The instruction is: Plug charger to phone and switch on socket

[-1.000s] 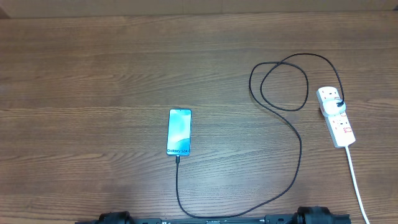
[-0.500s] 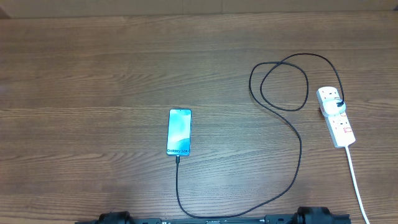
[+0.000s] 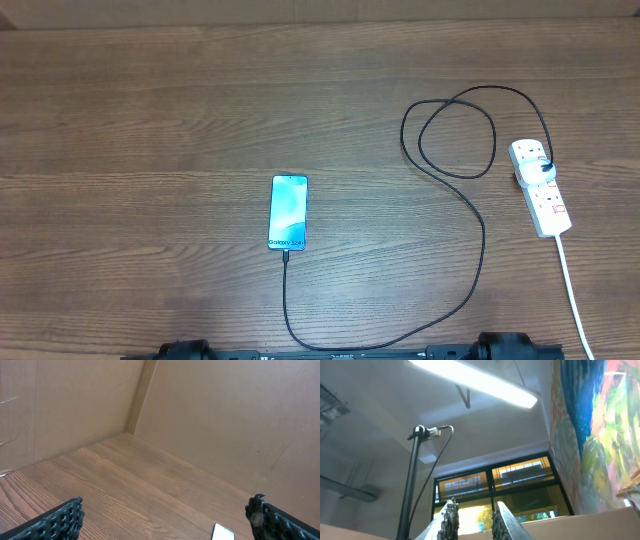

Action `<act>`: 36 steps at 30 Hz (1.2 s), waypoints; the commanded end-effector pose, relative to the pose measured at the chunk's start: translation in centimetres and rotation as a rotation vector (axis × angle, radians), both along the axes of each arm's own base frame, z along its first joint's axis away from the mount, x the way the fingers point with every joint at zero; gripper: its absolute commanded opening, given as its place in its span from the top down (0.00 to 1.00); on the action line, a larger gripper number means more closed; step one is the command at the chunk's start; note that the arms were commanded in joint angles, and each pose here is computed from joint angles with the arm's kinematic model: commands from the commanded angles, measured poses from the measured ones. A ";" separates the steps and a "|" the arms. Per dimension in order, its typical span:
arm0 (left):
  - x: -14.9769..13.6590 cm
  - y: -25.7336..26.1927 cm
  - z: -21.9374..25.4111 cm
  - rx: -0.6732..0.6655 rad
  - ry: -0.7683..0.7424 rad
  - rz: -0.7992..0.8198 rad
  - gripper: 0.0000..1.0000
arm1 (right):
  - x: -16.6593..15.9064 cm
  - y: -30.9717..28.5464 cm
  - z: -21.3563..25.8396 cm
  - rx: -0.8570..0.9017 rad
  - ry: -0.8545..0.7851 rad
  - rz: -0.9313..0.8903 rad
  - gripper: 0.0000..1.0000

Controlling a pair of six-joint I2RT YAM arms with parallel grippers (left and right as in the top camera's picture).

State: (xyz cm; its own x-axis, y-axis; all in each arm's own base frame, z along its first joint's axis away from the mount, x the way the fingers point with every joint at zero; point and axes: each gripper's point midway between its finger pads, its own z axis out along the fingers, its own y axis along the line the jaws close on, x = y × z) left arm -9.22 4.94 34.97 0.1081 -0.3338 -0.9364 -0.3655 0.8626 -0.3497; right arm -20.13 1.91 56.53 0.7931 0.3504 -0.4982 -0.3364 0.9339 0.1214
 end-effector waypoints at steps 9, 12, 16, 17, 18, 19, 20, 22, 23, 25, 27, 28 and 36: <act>-0.3 0.1 -0.1 -0.002 -0.015 0.008 0.00 | 1.3 0.6 -0.1 0.021 0.022 -0.059 0.55; -0.3 0.1 -0.1 -0.002 -0.015 0.008 0.00 | 2.6 0.9 -0.1 0.042 0.045 -0.043 0.26; -0.3 0.1 -0.1 -0.002 -0.015 0.008 0.00 | 3.6 1.4 -0.3 0.082 0.067 -0.016 0.00; -0.3 0.1 -0.1 -0.002 -0.015 0.007 0.00 | 3.7 1.5 -0.3 0.090 0.068 -0.010 0.00; -0.3 0.1 -0.1 -0.002 -0.015 0.008 0.01 | 3.7 1.5 -0.3 0.098 0.068 0.002 0.00; -0.3 0.1 -0.1 -0.002 -0.015 0.008 0.00 | 3.7 1.6 -0.3 0.099 0.073 0.027 0.00; -0.3 0.1 -0.1 -0.002 -0.015 0.008 0.00 | 3.7 1.6 -0.4 0.094 0.076 0.049 0.00; -0.3 0.1 -0.1 -0.002 -0.015 0.007 0.00 | 3.6 1.7 -0.4 0.061 0.082 0.099 0.00; -0.3 0.1 -0.1 -0.002 -0.015 0.008 0.00 | 3.5 1.5 -0.4 0.058 0.083 0.118 0.00; -0.3 0.1 -0.1 -0.002 -0.015 0.008 0.00 | 3.5 1.0 -0.4 0.057 0.084 0.145 0.00; -0.3 0.1 -0.1 -0.002 -0.015 0.008 0.01 | 3.4 0.6 -0.4 0.060 0.083 0.162 0.00; -0.3 0.1 -0.1 -0.002 -0.015 0.007 0.00 | 3.4 0.3 -0.4 0.071 0.082 0.159 0.00; -0.3 0.1 -0.1 -0.002 -0.015 0.008 0.00 | 4.3 -3.8 -0.6 0.276 0.077 0.003 0.00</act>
State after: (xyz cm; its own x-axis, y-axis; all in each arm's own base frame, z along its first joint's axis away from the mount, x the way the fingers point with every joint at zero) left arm -9.22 4.94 34.98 0.1085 -0.3338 -0.9364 -0.3653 0.8626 -0.3499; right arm -16.70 -0.27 56.37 0.7377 0.4904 -0.4641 -0.3778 0.8695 0.3182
